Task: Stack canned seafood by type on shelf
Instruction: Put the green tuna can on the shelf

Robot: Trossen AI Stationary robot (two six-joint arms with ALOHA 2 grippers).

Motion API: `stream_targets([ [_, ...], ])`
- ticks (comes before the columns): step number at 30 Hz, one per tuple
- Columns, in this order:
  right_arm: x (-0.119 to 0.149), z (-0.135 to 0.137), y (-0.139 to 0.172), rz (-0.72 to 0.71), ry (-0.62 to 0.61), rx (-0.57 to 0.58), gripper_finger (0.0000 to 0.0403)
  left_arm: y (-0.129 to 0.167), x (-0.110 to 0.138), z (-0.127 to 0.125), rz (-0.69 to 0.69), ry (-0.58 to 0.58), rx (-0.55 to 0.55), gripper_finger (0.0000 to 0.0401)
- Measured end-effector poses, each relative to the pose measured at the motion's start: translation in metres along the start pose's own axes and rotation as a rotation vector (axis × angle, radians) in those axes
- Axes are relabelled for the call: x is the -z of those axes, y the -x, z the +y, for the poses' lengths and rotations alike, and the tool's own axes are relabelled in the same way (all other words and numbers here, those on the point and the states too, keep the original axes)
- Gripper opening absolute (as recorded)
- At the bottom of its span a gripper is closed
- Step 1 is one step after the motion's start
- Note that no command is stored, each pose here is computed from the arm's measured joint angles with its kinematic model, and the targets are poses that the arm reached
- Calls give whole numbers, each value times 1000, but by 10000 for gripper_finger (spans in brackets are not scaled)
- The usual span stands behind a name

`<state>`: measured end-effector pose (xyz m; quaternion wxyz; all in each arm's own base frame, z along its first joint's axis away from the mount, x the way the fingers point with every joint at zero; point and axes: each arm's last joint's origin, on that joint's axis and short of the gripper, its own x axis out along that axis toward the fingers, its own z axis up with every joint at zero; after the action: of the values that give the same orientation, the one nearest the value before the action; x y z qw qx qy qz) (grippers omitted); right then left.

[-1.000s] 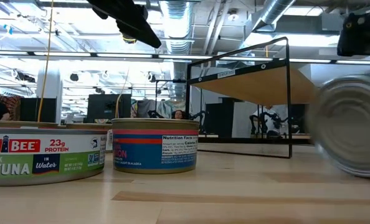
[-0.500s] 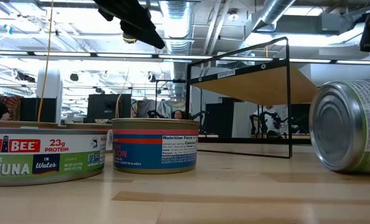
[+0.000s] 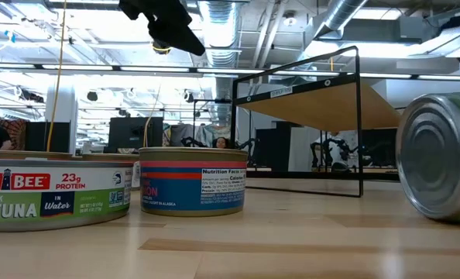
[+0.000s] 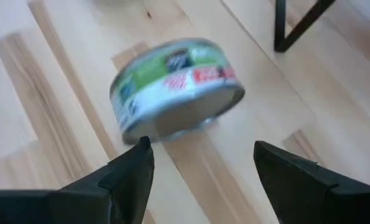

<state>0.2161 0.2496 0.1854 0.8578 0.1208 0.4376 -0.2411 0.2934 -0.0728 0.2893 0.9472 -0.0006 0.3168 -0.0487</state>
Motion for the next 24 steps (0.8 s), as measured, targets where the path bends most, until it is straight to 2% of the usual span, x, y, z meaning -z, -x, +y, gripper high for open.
stream_targets([
  [3, -4, 5, 6, -1, 9, -29, 301, -3, 2, -12, 10, 21, 64, 293],
  [7, -8, 12, 13, -2, -11, -71, 301, -16, 10, -33, 46, -5, 120, 293],
  [12, -14, 12, 9, 0, 5, -59, 301, -38, 16, -46, 56, -29, 169, 293],
  [15, -13, 10, 11, 15, 84, -46, 301, -47, 21, -49, 93, -8, 223, 293],
  [19, -11, 9, 29, 23, 241, -7, 301, -54, 24, -51, 109, 20, 264, 293],
  [24, -24, 11, 33, -4, 373, -1, 301, -54, 19, -50, 52, -20, 243, 293],
])
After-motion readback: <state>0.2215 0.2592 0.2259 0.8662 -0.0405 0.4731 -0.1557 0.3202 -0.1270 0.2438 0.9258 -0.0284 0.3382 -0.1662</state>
